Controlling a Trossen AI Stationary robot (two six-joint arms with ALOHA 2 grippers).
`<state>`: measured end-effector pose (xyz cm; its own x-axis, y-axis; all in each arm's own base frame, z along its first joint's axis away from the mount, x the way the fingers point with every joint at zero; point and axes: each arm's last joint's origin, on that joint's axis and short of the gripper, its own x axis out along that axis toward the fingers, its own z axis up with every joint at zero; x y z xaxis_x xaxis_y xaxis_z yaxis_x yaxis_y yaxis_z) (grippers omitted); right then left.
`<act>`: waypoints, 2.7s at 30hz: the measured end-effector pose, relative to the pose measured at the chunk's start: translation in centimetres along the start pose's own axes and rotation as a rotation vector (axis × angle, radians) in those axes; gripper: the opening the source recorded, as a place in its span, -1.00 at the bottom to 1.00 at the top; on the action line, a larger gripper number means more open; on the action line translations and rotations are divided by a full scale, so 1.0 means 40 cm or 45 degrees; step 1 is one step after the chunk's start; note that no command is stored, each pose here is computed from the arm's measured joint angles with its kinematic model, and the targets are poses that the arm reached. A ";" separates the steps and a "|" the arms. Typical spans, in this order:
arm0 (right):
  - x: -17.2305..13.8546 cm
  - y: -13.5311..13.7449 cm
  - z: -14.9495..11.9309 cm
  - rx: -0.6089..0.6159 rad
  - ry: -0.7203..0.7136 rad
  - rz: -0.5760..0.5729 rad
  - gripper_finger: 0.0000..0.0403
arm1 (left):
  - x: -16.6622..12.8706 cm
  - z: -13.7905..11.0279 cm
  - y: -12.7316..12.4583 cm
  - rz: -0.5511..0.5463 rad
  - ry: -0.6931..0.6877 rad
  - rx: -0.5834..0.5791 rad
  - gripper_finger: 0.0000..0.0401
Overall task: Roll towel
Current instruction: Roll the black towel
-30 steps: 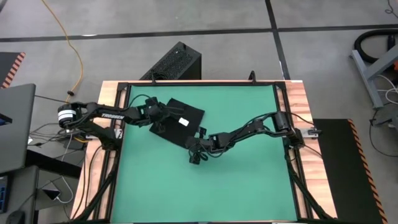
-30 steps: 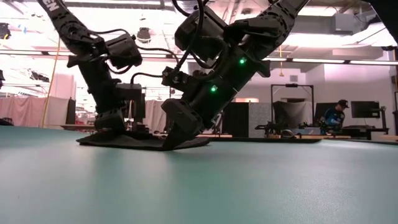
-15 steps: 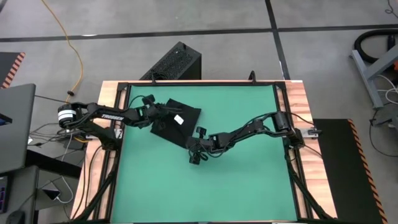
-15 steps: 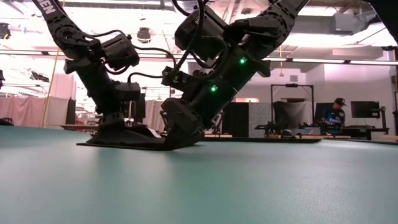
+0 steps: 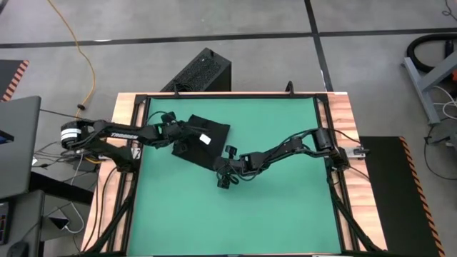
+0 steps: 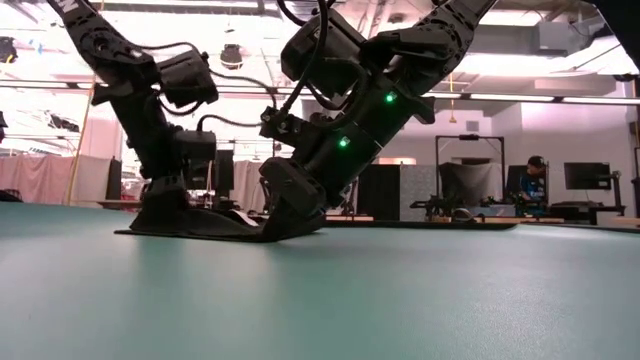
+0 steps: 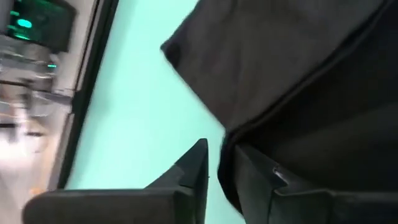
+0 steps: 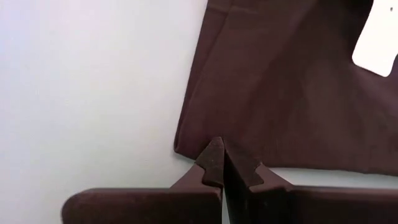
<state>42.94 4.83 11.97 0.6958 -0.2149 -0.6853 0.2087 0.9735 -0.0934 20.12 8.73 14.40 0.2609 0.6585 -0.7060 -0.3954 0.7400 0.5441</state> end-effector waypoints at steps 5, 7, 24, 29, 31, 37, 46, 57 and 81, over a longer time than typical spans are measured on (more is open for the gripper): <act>0.000 0.000 0.000 0.000 0.000 0.000 -0.90 | -0.073 0.046 0.040 -0.171 -0.134 -0.108 -0.48; 0.000 0.000 0.000 -0.001 0.000 -0.001 -0.90 | -0.102 0.053 0.057 -0.186 -0.155 -0.138 -0.40; 0.000 0.000 0.001 -0.001 -0.004 0.002 -0.90 | -0.137 -0.139 0.003 -0.404 -0.093 -0.637 -0.29; 0.001 -0.001 0.001 0.001 -0.006 0.001 -0.90 | -0.139 -0.150 -0.013 -0.312 -0.101 -0.626 -0.29; 0.001 -0.002 0.001 0.001 -0.006 0.002 -0.90 | -0.138 -0.154 -0.020 -0.296 -0.115 -0.616 -0.29; 0.001 -0.001 0.001 0.002 -0.006 0.003 -0.90 | -0.136 -0.161 -0.036 -0.363 -0.097 -0.618 -0.29; 0.001 -0.002 0.002 0.002 -0.006 0.003 -0.90 | -0.123 -0.157 -0.050 -0.379 -0.063 -0.591 -0.34; 0.001 -0.001 0.001 0.001 -0.006 0.003 -0.90 | -0.136 -0.129 -0.047 -0.494 -0.110 -0.584 -0.97; 0.001 -0.002 0.001 0.001 -0.004 0.003 -0.90 | -0.152 -0.152 -0.038 -0.496 0.161 -0.652 -0.99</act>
<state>42.97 4.76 11.99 0.6985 -0.2129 -0.6832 0.2078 0.9739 -0.0910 13.78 2.77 15.11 0.3767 0.3113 -0.8725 -0.6703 0.7417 -0.0248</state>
